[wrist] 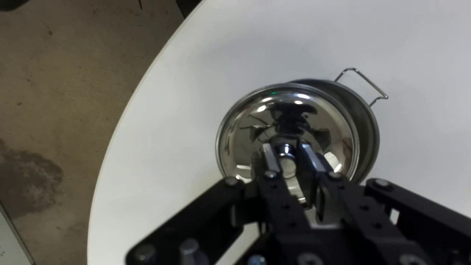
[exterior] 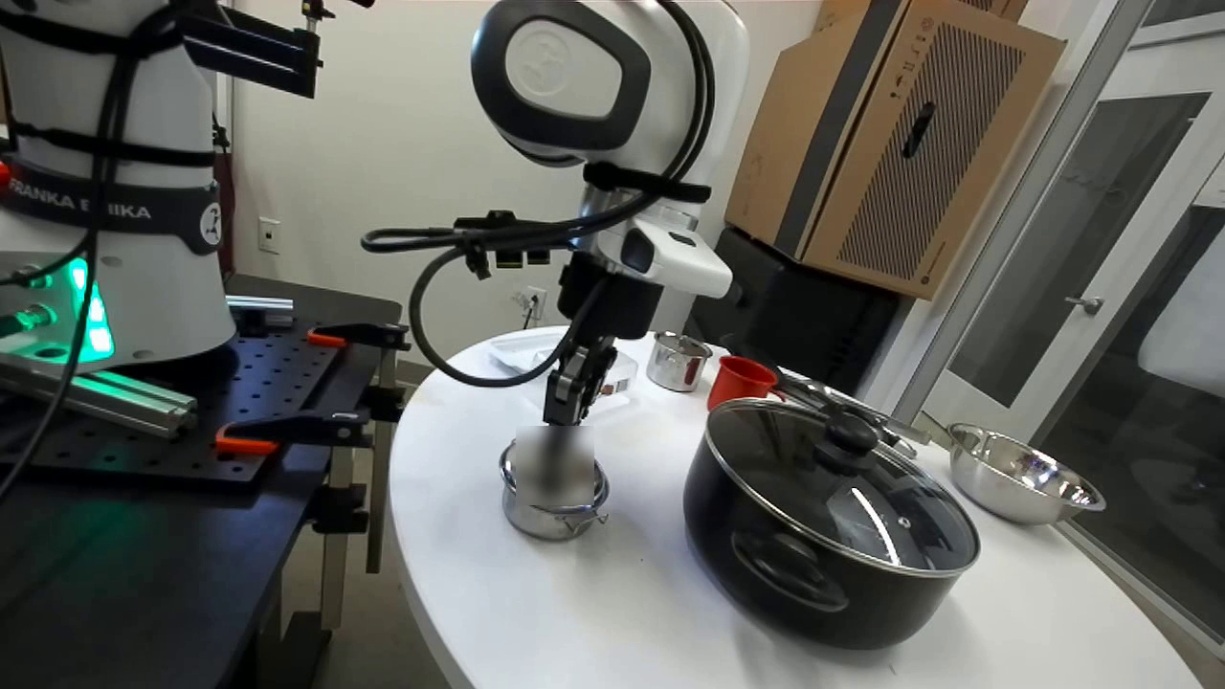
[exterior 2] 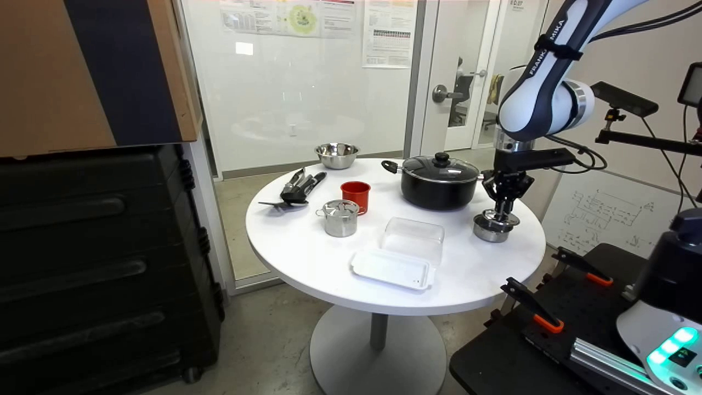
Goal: Pick the lid and put it on the small pot
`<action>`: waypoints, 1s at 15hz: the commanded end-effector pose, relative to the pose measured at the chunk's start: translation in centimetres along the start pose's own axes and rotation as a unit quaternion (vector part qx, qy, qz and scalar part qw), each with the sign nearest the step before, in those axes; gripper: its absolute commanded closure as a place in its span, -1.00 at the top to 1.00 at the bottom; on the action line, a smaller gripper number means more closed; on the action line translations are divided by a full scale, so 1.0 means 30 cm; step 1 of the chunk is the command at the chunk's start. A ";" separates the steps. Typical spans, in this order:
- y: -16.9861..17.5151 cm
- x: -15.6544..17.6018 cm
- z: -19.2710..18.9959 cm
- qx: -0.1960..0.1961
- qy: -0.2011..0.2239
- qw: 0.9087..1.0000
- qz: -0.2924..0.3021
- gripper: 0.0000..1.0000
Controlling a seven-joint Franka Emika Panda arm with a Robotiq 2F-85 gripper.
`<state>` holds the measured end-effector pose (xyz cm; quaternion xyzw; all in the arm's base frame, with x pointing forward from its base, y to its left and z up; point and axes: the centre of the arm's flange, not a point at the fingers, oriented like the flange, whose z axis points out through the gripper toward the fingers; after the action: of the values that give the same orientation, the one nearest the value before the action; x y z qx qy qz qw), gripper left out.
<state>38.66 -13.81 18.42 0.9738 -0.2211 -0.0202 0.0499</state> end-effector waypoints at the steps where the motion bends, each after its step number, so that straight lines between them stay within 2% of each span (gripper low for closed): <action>1: 0.015 0.032 0.007 -0.008 -0.009 1.000 0.003 -0.91; 15: -0.095 0.034 0.045 -0.017 -0.019 0.999 -0.025 -0.91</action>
<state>40.21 -12.51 17.16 0.9778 -0.1985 -0.0339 0.0579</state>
